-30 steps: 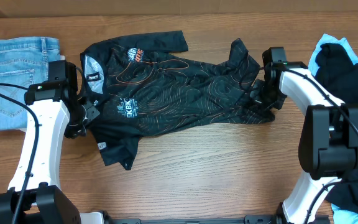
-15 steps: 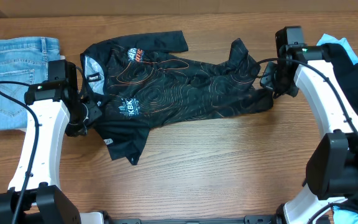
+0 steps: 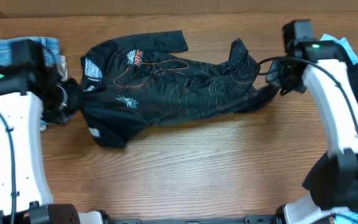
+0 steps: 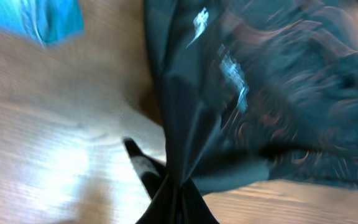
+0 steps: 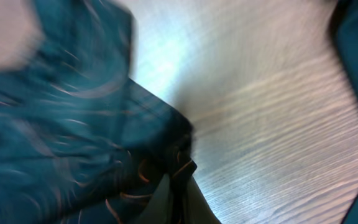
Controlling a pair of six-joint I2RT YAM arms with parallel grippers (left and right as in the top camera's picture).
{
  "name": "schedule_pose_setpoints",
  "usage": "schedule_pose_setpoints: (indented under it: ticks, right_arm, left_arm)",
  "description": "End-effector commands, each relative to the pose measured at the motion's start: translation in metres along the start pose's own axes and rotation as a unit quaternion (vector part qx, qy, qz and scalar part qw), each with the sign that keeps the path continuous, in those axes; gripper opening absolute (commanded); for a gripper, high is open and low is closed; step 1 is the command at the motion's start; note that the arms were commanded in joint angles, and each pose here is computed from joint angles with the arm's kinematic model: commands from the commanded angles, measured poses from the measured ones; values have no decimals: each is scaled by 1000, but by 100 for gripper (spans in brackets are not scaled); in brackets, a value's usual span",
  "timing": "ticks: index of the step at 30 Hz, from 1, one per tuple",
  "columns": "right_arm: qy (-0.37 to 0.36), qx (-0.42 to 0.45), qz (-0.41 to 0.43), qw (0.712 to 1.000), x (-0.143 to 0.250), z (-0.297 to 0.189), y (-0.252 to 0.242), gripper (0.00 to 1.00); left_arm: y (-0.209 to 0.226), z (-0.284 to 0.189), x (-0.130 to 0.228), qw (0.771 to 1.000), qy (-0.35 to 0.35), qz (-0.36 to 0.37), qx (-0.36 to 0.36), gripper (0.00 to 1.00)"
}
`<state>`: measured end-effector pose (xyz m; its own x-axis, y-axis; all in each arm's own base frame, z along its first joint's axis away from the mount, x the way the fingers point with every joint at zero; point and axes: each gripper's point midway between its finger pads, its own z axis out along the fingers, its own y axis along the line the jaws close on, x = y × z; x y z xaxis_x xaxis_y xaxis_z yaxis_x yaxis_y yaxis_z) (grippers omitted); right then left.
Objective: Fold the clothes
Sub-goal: 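Lift the jersey by two corners with both grippers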
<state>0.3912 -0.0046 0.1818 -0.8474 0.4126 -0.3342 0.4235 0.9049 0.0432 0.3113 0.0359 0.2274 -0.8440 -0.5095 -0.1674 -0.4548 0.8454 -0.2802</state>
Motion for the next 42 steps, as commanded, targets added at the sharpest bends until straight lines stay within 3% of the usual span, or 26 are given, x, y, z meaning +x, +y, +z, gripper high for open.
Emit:
schedule_pose_setpoints:
  ticks: [1, 7, 12, 18, 21, 27, 36, 42]
  right_arm:
    - [-124, -49, 1, 991, -33, -93, 0, 4]
    - [-213, -61, 6, 975, -35, -174, -20, 4]
    - [-319, -77, 24, 944, -33, -253, -43, 4]
    - [-460, -115, 8, 881, -28, -352, -59, 4]
    - [-490, -125, 11, 863, -28, -372, -62, 4]
    - [-451, -105, -8, 886, -45, -337, -49, 4]
    - [-316, -50, -42, 946, -104, -197, -1, 4]
    - [-330, -51, -46, 942, -157, -137, 32, 4]
  left_arm:
    - [-24, -50, -15, 995, -57, 55, 57, 4]
    - [-36, -112, -17, 987, -118, 80, 69, 4]
    - [-40, -168, -11, 975, -188, 89, 78, 4]
    - [-28, -244, -9, 939, -329, 59, 79, 4]
    - [-27, -268, -12, 920, -380, 56, 81, 4]
    - [-27, -266, -31, 917, -388, 56, 78, 4]
    - [-34, -195, -100, 946, -304, 52, 98, 4]
    - [-86, -146, -170, 930, -313, 119, 149, 4]
